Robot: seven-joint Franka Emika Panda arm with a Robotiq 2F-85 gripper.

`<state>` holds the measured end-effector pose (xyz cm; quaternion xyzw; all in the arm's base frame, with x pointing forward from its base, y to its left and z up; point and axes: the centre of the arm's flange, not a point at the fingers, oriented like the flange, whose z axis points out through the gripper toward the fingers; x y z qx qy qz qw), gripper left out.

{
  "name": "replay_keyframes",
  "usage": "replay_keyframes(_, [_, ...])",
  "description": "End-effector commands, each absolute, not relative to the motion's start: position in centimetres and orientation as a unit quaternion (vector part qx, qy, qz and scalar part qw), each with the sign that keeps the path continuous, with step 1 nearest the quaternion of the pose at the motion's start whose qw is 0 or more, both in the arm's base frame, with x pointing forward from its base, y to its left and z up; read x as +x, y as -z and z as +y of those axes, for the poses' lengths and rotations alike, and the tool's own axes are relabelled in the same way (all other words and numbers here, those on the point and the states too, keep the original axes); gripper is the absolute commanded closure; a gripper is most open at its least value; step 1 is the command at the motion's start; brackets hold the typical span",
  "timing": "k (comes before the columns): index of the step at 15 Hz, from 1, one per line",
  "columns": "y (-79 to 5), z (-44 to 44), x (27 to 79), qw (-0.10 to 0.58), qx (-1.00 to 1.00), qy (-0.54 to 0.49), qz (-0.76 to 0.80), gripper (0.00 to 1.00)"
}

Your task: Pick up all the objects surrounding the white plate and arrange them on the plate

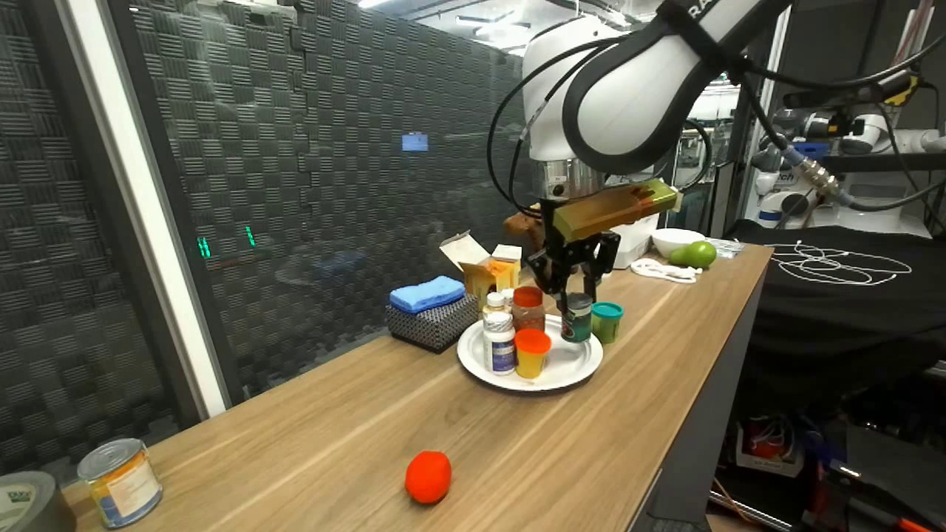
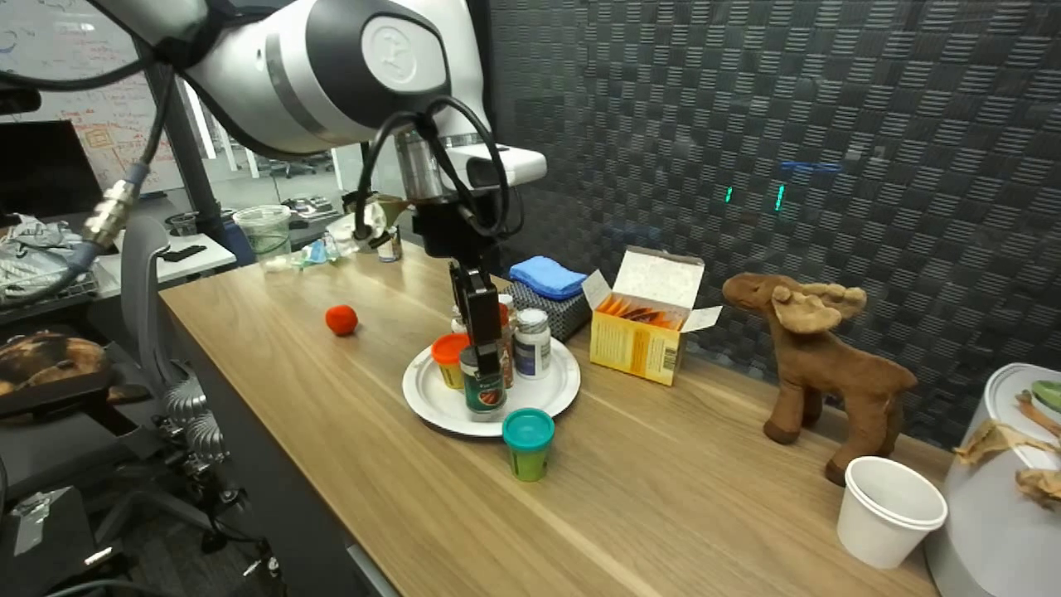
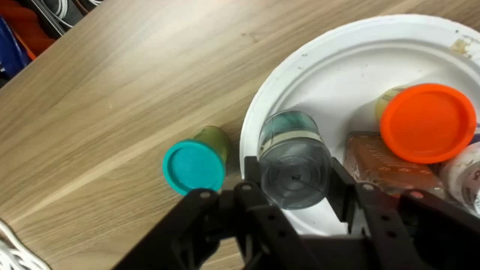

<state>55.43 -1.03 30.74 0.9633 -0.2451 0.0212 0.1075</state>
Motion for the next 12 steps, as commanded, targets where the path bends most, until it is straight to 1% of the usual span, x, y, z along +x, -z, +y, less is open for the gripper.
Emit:
replay_keyframes(1, [-31.4, -2.7, 58.2, 0.097, 0.949, -0.017, -0.299, 0.79])
replay_keyframes(7, [-32.6, -4.9, 59.5, 0.053, 0.928, -0.008, -0.369, 0.79])
replay_keyframes(12, [-32.4, -4.9, 61.6, 0.043, 0.911, 0.015, -0.410, 0.79])
